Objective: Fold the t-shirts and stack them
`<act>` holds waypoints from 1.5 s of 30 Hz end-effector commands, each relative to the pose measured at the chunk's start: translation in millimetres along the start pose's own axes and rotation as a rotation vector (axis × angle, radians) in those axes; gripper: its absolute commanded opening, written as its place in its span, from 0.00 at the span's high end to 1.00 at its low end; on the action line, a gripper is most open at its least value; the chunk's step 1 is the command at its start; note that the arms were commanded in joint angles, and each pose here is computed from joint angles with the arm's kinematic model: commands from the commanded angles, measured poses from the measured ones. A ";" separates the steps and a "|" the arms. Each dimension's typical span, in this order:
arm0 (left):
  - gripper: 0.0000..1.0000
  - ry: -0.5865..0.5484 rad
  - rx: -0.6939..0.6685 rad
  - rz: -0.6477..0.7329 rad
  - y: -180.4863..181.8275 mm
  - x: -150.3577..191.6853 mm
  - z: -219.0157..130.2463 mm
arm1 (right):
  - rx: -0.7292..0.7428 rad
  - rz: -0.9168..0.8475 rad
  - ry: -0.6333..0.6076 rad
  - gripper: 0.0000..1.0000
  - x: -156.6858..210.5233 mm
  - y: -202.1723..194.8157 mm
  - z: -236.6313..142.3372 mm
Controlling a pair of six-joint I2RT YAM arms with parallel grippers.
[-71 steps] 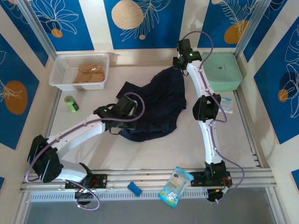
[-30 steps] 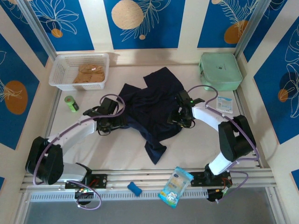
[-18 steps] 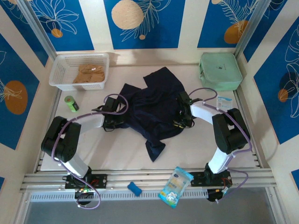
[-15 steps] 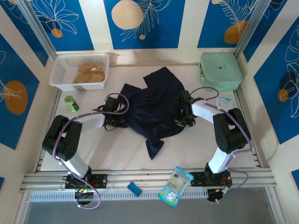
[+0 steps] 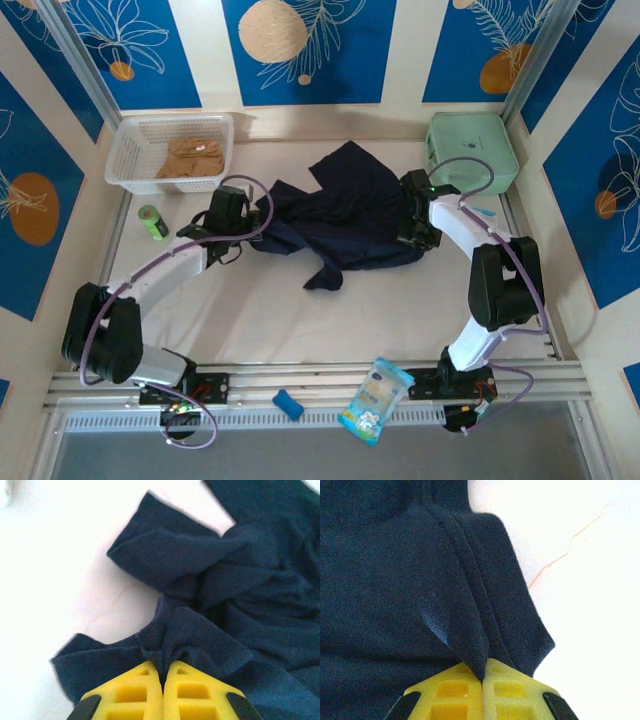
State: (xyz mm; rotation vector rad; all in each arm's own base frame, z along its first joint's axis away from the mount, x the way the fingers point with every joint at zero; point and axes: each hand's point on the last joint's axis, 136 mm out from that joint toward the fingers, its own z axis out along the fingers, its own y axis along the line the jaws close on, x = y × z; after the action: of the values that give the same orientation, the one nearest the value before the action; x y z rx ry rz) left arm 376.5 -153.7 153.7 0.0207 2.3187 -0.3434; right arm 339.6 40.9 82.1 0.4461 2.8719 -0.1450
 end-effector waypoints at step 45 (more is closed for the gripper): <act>1.00 0.152 -0.109 -0.041 24.1 12.4 95.2 | -0.151 -0.164 0.180 1.00 91.2 111.5 -1.8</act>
State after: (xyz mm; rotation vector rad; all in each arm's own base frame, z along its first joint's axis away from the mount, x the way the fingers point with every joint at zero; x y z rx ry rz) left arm 419.7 -151.1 41.2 -0.1115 2.5604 -0.2159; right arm 288.8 188.8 37.9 0.1973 3.0862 0.1680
